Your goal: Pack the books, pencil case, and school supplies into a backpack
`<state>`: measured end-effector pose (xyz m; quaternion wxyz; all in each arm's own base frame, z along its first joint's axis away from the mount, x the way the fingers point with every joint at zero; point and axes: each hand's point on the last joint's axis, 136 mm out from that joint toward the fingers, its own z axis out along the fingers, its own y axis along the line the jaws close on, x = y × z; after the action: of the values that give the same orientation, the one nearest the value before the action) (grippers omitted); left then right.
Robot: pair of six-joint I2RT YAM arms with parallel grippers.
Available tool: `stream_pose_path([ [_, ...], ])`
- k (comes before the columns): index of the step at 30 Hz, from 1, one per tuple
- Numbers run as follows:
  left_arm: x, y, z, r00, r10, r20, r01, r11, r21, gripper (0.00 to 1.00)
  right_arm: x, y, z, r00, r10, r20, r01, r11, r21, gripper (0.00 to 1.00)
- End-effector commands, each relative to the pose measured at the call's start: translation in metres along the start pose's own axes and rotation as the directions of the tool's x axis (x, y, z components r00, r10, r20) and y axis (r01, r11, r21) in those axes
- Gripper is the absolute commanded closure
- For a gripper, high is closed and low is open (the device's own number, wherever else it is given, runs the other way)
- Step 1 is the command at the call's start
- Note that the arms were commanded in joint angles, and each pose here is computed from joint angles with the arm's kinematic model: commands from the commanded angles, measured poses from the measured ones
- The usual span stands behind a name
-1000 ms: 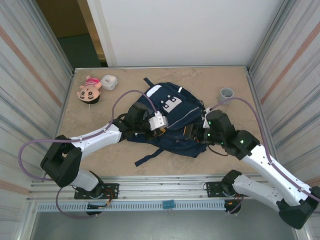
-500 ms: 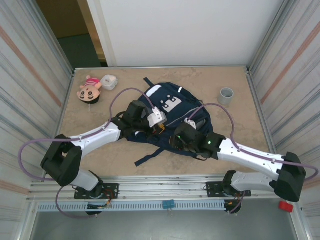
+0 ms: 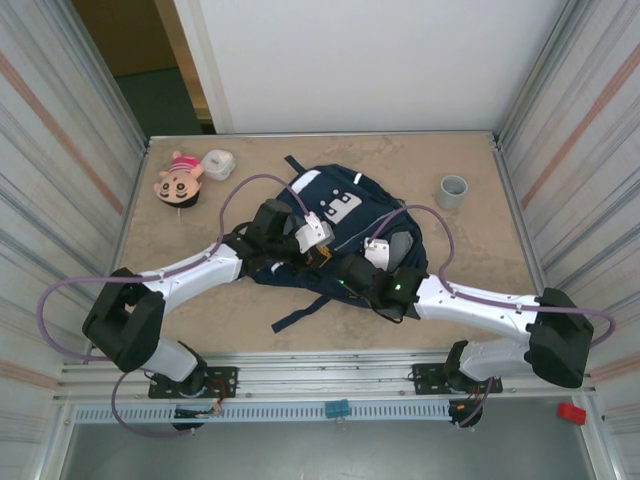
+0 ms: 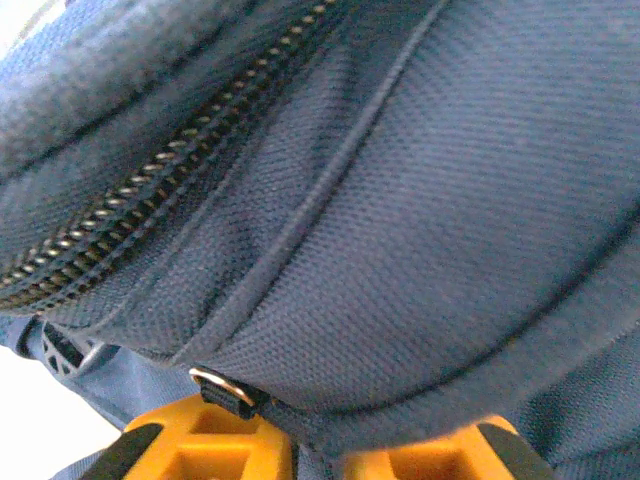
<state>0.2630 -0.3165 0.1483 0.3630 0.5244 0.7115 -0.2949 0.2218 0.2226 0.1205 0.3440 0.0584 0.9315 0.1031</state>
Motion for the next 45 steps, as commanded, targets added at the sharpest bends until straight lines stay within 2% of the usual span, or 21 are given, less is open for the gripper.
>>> stream_pose_path([
  [1, -0.024, -0.001, -0.01, 0.998, -0.005, 0.067, 0.003, 1.0, 0.03, 1.0, -0.023, -0.023, -0.013, 0.995, 0.001, 0.1, -0.01, 0.996, 0.087, 0.88],
  [4, -0.017, 0.003, -0.012, 0.999, -0.004, 0.049, 0.003, 1.0, 0.008, 1.0, -0.021, -0.026, -0.017, 0.998, -0.005, 0.068, 0.001, 0.998, 0.06, 0.92],
  [7, -0.006, 0.009, -0.014, 1.0, 0.012, 0.012, -0.012, 1.0, -0.016, 1.0, -0.014, -0.028, -0.017, 0.999, -0.019, -0.028, 0.019, 1.0, -0.005, 0.95],
  [12, 0.01, 0.014, -0.015, 0.997, 0.062, -0.051, -0.064, 0.997, -0.033, 1.0, -0.01, -0.021, -0.027, 0.981, -0.108, -0.162, 0.076, 0.978, -0.192, 0.99],
  [15, 0.014, 0.015, -0.015, 0.992, 0.094, -0.081, -0.097, 0.995, -0.024, 1.0, -0.013, -0.017, -0.037, 0.963, -0.133, -0.232, 0.058, 0.951, -0.304, 1.0],
  [24, 0.018, 0.015, -0.016, 0.987, 0.121, -0.104, -0.124, 0.992, -0.019, 1.0, -0.018, -0.021, -0.04, 0.915, -0.183, -0.36, 0.019, 0.91, -0.413, 1.0],
  [25, 0.017, 0.014, -0.016, 0.989, 0.104, -0.102, -0.106, 0.994, -0.02, 0.96, -0.017, -0.019, -0.04, 0.909, -0.185, -0.373, 0.012, 0.907, -0.42, 1.0],
  [27, 0.014, 0.015, -0.018, 0.994, 0.049, -0.094, -0.052, 0.998, -0.032, 0.81, -0.015, -0.013, -0.04, 0.905, -0.178, -0.386, -0.008, 0.901, -0.434, 1.0],
  [30, 0.011, 0.02, -0.026, 0.992, -0.104, -0.066, 0.097, 0.99, -0.1, 0.56, -0.014, -0.013, -0.037, 0.912, -0.125, -0.391, -0.056, 0.905, -0.421, 1.0],
  [31, 0.01, 0.022, -0.03, 0.984, -0.171, -0.052, 0.163, 0.978, -0.129, 0.51, -0.013, -0.013, -0.037, 0.914, -0.112, -0.391, -0.069, 0.904, -0.421, 1.0],
  [33, 0.011, 0.03, -0.042, 0.944, -0.329, -0.009, 0.32, 0.923, -0.214, 0.42, -0.012, -0.013, -0.035, 0.917, -0.092, -0.389, -0.087, 0.903, -0.42, 1.0],
  [35, 0.019, 0.04, -0.056, 0.867, -0.497, 0.045, 0.484, 0.816, -0.317, 0.36, -0.011, -0.013, -0.034, 0.916, -0.078, -0.394, -0.103, 0.902, -0.418, 1.0],
  [38, 0.047, 0.048, -0.076, 0.702, -0.702, 0.123, 0.674, 0.599, -0.432, 0.3, -0.009, -0.01, -0.034, 0.914, -0.082, -0.397, -0.104, 0.899, -0.425, 1.0],
  [41, 0.072, 0.05, -0.088, 0.573, -0.803, 0.163, 0.761, 0.446, -0.472, 0.28, -0.005, -0.006, -0.035, 0.911, -0.099, -0.401, -0.091, 0.899, -0.428, 1.0],
  [42, 0.08, 0.05, -0.09, 0.543, -0.822, 0.171, 0.774, 0.411, -0.482, 0.28, -0.003, -0.005, -0.036, 0.909, -0.106, -0.402, -0.085, 0.899, -0.429, 1.0],
  [45, 0.094, 0.051, -0.09, 0.505, -0.843, 0.186, 0.79, 0.365, -0.492, 0.27, 0.002, -0.003, -0.036, 0.905, -0.118, -0.409, -0.076, 0.901, -0.428, 1.0],
])
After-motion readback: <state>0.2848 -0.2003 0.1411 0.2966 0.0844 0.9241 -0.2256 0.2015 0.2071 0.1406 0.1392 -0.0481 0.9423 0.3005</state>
